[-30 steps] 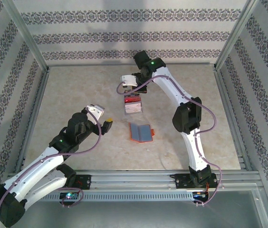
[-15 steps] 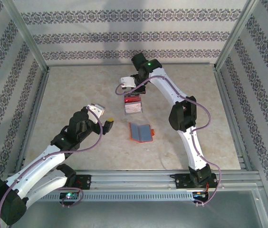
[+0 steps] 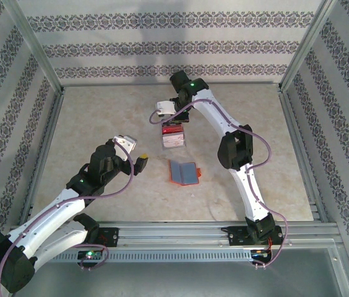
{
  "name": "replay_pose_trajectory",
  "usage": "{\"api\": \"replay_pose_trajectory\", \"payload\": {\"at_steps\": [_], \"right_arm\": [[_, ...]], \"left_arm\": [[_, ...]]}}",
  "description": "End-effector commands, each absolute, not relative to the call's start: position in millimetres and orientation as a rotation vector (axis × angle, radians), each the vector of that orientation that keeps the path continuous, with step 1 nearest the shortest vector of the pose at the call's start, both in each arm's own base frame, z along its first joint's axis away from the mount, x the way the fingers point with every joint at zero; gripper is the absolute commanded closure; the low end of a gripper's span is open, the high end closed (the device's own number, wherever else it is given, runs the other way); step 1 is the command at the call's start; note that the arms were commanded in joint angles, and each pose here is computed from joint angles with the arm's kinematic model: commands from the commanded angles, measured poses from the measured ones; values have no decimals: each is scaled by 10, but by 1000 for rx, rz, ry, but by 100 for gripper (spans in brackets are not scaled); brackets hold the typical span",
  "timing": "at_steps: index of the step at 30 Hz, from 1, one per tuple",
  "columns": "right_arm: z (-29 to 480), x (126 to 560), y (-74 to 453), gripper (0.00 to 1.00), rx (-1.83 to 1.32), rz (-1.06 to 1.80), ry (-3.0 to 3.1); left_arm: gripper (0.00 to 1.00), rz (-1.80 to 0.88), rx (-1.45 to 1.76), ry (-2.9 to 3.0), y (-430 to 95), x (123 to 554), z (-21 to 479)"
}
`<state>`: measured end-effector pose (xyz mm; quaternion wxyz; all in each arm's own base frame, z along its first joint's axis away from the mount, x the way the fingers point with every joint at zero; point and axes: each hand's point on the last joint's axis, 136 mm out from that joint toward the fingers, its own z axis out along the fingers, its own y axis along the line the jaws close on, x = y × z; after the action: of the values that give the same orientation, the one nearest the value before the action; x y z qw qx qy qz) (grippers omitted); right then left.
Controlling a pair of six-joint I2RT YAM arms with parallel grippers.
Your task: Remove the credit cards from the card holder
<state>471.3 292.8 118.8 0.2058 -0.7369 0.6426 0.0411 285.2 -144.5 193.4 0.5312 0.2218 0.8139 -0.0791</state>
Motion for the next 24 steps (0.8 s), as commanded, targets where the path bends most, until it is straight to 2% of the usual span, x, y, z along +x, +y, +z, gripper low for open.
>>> {"api": "replay_pose_trajectory", "payload": {"at_steps": [1, 12, 17, 24], "right_arm": [[1141, 4777, 2919, 100, -2064, 86, 1783], [1052, 4855, 2973, 99, -2028, 105, 1791], [1044, 4856, 2977, 91, -2022, 108, 1798], [1178, 4856, 3008, 86, -1990, 118, 1784]], "left_arm": [[0, -194, 496, 1902, -1426, 2920, 2064], [0, -198, 492, 1903, -1425, 2928, 2065], [0, -201, 492, 1904, -1425, 2928, 2065], [0, -204, 488, 1906, -1424, 2933, 2056]]}}
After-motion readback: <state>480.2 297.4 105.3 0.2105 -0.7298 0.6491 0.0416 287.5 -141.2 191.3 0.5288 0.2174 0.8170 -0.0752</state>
